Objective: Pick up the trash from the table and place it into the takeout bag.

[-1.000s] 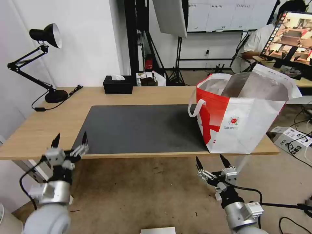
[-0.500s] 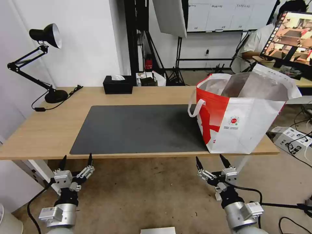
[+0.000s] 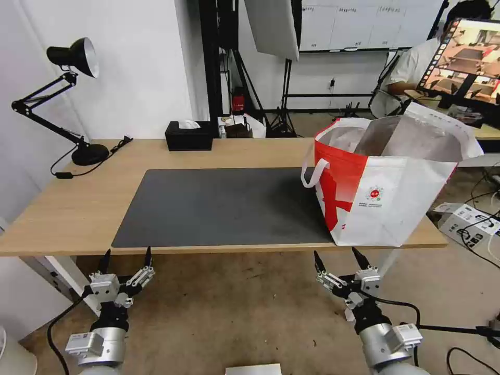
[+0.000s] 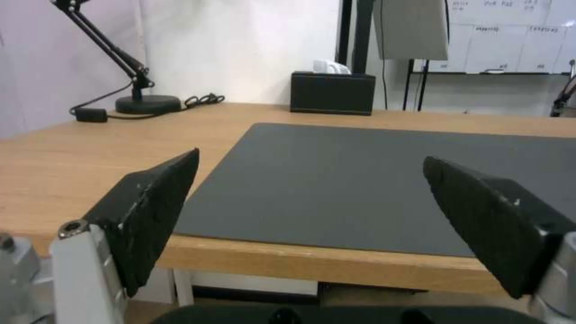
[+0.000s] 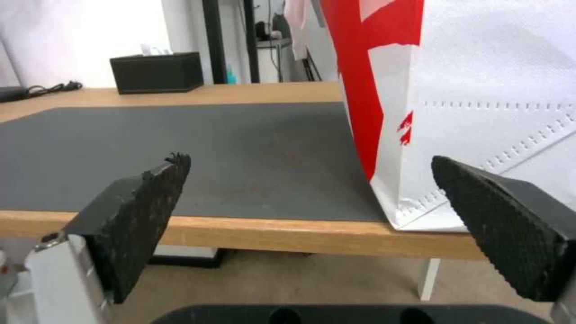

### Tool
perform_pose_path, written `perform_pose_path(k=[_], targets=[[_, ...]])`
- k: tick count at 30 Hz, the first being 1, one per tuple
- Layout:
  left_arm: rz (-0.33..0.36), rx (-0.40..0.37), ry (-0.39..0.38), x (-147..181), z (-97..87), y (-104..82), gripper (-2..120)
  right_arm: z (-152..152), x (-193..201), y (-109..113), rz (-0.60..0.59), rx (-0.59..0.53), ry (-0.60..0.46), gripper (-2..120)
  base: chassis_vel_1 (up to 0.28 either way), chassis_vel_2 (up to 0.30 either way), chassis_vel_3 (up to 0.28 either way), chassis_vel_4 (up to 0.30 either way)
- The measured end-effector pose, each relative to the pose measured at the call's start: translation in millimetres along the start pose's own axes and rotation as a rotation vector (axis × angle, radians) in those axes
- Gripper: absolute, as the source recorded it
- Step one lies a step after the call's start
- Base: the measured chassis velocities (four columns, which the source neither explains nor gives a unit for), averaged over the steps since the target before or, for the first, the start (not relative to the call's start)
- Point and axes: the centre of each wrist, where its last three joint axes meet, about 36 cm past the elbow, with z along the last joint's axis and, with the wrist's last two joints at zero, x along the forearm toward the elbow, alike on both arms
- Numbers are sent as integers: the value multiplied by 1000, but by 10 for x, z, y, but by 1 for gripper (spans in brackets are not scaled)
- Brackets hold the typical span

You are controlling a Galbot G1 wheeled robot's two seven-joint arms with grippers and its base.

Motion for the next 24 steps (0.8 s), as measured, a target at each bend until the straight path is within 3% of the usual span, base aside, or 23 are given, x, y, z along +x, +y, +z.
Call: perform_pose_path(k=[24], targets=[[-1,2,0,-7,-6,-2,100,0,0,0,0,0,0,100,0,0,0,0]])
